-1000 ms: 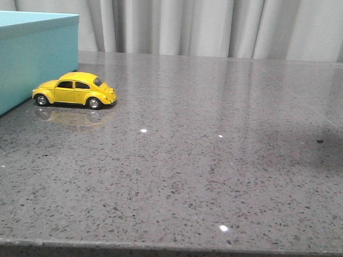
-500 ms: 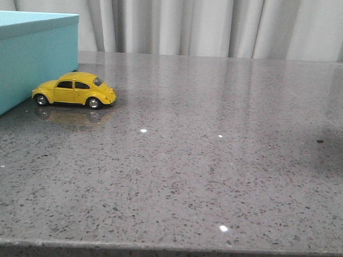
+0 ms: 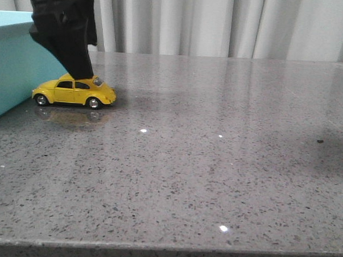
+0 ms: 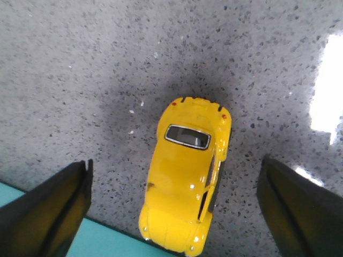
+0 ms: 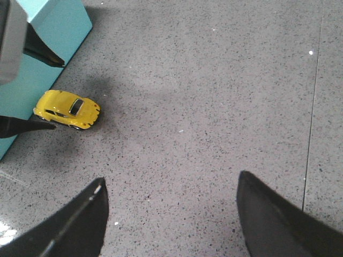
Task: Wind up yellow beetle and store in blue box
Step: 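Lower the left gripper onto the yellow car and grasp it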
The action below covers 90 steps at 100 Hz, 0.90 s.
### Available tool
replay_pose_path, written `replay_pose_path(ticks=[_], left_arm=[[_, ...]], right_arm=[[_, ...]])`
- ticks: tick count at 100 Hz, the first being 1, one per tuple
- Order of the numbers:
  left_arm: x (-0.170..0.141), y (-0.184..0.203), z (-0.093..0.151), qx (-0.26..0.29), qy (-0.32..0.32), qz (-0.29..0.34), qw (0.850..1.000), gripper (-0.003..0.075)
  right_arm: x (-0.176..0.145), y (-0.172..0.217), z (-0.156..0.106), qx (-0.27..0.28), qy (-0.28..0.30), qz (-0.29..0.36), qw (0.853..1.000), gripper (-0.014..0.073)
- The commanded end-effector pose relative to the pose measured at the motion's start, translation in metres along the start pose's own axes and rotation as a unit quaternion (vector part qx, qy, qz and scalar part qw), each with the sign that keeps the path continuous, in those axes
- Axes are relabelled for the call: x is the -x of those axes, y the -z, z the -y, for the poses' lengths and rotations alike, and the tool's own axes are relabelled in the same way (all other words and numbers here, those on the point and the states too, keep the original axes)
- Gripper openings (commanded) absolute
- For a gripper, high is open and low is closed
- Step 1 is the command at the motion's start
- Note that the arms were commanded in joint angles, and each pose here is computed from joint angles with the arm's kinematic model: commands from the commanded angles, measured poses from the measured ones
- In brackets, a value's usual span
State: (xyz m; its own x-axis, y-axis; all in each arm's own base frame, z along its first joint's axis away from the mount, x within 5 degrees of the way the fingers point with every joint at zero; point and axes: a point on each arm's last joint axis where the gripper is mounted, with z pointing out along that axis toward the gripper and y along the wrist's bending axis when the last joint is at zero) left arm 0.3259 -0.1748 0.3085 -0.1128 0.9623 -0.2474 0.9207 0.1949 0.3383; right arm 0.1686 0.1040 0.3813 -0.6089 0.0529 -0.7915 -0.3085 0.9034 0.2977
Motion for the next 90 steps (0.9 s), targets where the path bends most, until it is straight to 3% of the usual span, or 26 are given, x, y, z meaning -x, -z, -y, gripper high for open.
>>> replay_pose_path(ticks=[1, 47, 59, 78, 90], left_arm=[[0.006, 0.015, -0.006, 0.028, -0.002, 0.022, 0.999, 0.0601], [0.004, -0.016, -0.006, -0.005, -0.004, -0.011, 1.000, 0.0589], [0.004, -0.016, -0.006, -0.007, -0.003, -0.012, 1.000, 0.0498], [0.004, -0.016, -0.006, -0.008, -0.003, -0.013, 1.000, 0.0285], [0.003, -0.015, -0.006, -0.007, -0.003, -0.013, 1.000, 0.0204]], right_arm=[[0.013, 0.011, -0.005, 0.022, 0.006, 0.053, 0.998, 0.0506], [0.013, 0.011, -0.005, 0.022, 0.006, 0.053, 0.998, 0.0506], [0.013, 0.011, -0.005, 0.022, 0.006, 0.053, 0.998, 0.0506], [0.013, 0.011, -0.005, 0.022, 0.006, 0.053, 0.998, 0.0506], [0.013, 0.011, -0.005, 0.023, 0.006, 0.054, 0.998, 0.0506]])
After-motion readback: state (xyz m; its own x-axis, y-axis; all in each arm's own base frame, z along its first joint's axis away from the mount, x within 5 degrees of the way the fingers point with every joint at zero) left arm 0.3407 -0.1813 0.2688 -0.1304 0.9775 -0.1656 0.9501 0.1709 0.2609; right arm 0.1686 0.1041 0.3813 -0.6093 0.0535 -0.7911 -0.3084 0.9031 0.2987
